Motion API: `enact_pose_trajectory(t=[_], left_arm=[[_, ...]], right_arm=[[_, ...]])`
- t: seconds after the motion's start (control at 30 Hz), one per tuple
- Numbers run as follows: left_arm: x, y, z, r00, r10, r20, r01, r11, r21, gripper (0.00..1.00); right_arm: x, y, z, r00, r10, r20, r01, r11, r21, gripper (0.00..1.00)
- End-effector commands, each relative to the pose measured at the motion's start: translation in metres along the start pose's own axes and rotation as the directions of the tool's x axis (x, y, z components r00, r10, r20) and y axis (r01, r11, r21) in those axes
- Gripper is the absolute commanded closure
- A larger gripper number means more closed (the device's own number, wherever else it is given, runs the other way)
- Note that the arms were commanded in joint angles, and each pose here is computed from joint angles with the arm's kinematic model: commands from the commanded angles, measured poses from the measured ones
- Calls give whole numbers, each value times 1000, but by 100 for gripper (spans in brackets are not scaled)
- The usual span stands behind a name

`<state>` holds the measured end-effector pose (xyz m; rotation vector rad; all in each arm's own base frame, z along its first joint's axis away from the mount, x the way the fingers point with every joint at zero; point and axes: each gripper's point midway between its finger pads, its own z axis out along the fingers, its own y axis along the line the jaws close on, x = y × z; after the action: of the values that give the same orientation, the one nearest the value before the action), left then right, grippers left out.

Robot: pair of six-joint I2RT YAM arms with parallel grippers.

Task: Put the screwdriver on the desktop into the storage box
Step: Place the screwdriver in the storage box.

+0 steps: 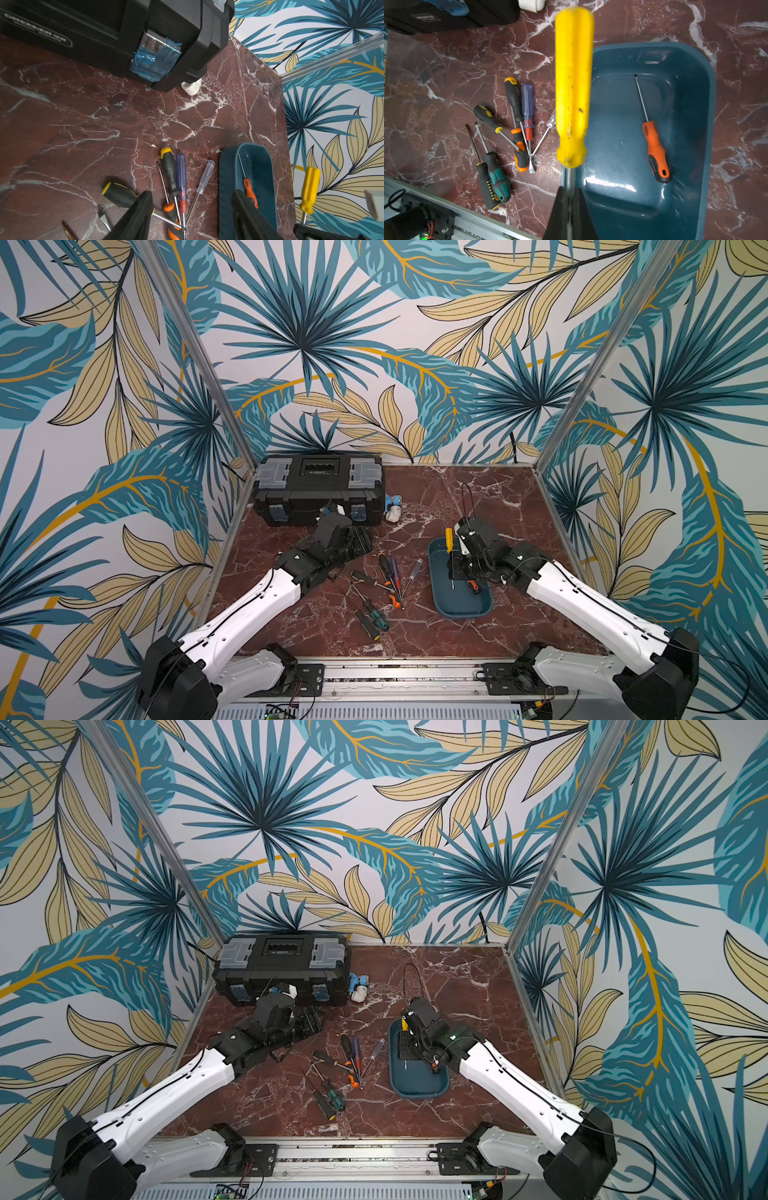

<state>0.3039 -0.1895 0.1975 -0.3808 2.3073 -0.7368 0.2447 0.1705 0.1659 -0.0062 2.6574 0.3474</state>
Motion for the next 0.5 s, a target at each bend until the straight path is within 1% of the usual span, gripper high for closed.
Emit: enact_pose_trajectory(t=[0.0,0.13,0.23,0.3,0.4,0.47], left_arm=[[-12,-13,-7,998,42,46,-44,999,31,37],[-1,-8,-6,998,59,34,-60,997,38,37],[18,-8,-7,989,145,-17,-145,989,20,37],[31,1,-6,982,178,-61,-179,984,-7,36],[54,13,1,978,177,-113,-180,983,-19,36],[69,16,10,976,169,-139,-172,985,-9,35]], right_arm=[[3,-12,-3,999,-36,-34,39,997,74,100],[11,-17,8,995,-41,-89,51,993,110,100],[12,-25,22,994,-17,-107,36,984,172,100],[12,-30,33,993,-1,-118,27,975,221,100],[12,-39,45,992,20,-121,15,959,283,100],[13,-40,51,991,30,-133,10,956,292,100]])
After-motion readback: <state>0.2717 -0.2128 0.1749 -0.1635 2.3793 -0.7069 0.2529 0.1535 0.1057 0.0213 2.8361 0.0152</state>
